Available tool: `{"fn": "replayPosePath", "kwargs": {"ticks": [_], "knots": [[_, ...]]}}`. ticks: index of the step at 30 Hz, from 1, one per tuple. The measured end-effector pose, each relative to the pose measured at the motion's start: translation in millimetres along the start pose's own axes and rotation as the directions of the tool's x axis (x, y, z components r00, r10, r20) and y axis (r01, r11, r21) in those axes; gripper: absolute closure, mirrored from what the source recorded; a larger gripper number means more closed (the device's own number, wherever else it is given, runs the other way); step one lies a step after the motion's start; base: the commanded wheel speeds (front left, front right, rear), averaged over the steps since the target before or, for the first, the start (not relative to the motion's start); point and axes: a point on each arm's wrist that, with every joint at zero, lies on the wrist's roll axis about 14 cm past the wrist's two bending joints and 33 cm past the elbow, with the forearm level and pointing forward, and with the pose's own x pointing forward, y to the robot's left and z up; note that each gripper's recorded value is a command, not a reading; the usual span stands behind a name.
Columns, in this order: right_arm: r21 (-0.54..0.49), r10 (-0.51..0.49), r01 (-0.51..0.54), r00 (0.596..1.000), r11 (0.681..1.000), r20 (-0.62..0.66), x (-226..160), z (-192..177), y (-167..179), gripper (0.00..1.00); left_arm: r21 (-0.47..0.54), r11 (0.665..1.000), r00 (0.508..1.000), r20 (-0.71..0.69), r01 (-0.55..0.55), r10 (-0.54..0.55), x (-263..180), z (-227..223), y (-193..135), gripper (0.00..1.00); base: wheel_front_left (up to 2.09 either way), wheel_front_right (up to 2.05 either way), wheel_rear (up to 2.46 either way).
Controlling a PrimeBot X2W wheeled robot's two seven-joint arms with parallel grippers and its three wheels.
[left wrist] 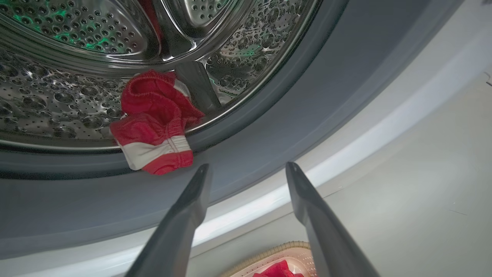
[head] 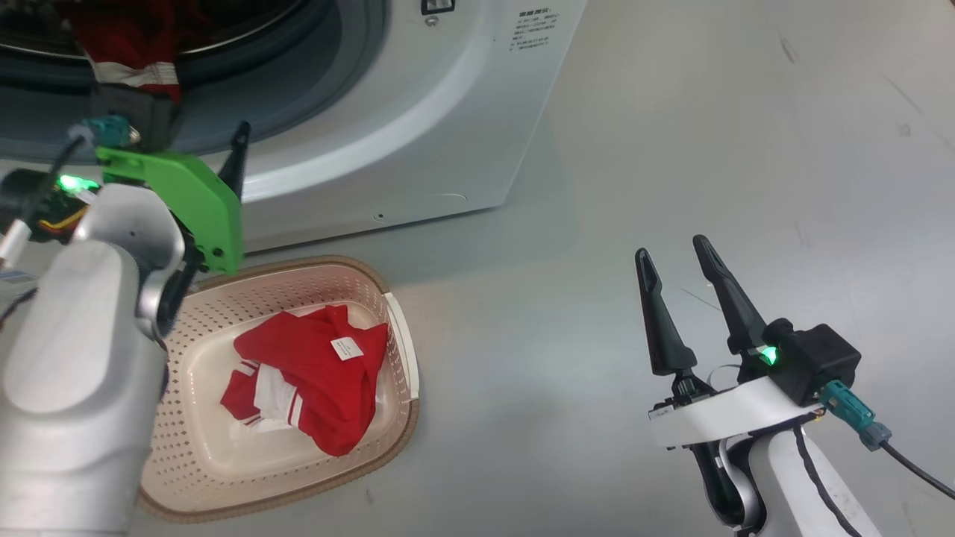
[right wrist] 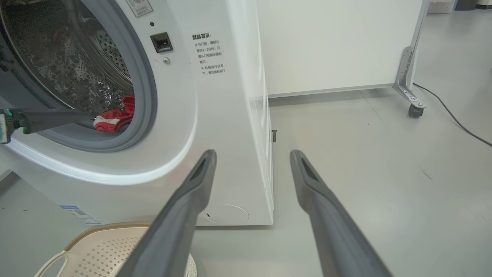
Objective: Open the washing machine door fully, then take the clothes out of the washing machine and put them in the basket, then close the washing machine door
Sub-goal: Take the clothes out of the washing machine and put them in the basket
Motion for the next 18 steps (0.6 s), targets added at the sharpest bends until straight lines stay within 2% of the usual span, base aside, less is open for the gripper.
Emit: {"fn": "replayPosePath", "kwargs": {"ticks": [9,18], "knots": [[0.040,-0.044,0.045,0.999,0.998,-0.028,13,-11,-16,0.00,0.080,0.996,0.994,-0.095,-0.045,0.053,49,12,47,0.00,0.00,0.00,0.00],[0.062,-0.106,0.109,0.993,0.992,-0.058,17,-21,-34,0.00,0.128,0.989,0.979,-0.178,-0.073,0.095,86,11,76,0.00,0.00,0.00,0.00]]}}
